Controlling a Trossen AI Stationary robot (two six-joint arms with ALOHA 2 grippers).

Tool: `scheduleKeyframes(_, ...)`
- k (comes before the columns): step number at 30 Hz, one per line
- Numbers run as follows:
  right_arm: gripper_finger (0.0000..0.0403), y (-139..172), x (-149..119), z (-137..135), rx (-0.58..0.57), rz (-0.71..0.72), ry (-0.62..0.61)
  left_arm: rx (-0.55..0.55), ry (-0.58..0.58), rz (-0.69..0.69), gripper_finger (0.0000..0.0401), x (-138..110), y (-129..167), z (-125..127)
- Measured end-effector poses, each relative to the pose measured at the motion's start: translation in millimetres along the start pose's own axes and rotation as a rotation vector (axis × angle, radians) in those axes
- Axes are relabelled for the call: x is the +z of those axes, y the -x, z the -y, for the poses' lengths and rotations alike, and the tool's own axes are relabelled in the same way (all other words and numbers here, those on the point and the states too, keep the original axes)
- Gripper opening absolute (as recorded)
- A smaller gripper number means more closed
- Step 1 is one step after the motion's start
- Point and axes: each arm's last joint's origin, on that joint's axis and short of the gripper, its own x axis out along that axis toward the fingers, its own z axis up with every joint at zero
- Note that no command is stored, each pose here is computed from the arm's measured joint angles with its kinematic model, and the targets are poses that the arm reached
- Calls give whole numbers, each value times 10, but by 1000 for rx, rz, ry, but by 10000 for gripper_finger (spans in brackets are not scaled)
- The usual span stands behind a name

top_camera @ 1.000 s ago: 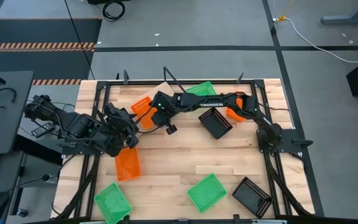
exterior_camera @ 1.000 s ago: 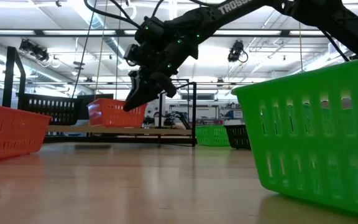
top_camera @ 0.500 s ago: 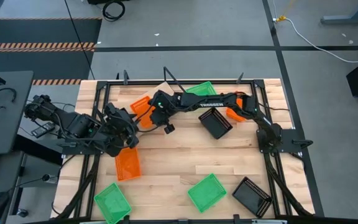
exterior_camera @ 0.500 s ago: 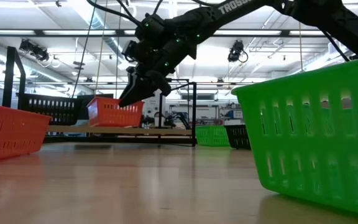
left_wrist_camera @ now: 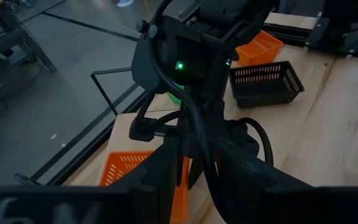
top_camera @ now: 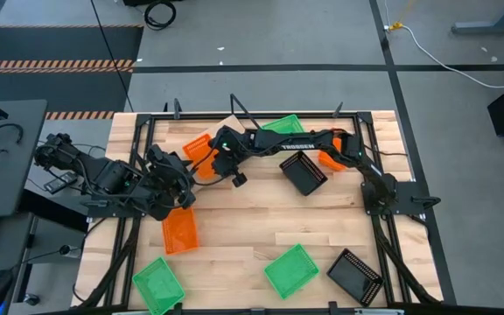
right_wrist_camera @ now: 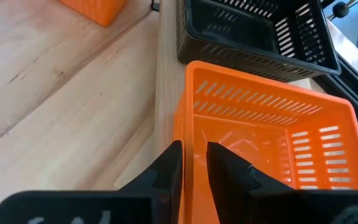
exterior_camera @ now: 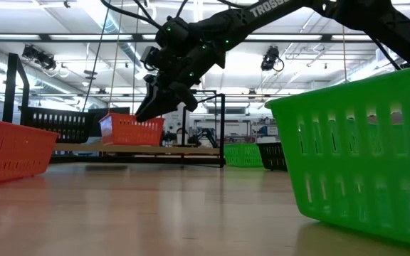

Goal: Stack baskets on shelf by color
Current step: Put the middle orange bin on the shelf, then put the bottom left green bin on the shelf

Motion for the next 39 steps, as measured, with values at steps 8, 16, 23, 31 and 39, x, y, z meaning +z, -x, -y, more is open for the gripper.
scheduleKeyframes(8, 106, 22, 33, -7, -7, 1, 1, 2, -5, -2, 119, -3, 0, -3)
scheduleKeyframes(16, 176, 152, 169, -104, -53, -116, -21, 2, -27, -4, 118, -5, 1, -4)
scheduleKeyframes(23, 206, 743, 498, -195, -56, -137, -117, -109, -68, -95, 119, -39, 15, 32)
scheduleKeyframes(31, 203, 1152, 433, -466, 203, -324, -403, -208, -111, -187, 118, -117, 21, 176)
scheduleKeyframes(39, 201, 1005, 235, -865, 281, -595, -533, -353, -201, -499, 118, -372, -182, 610)
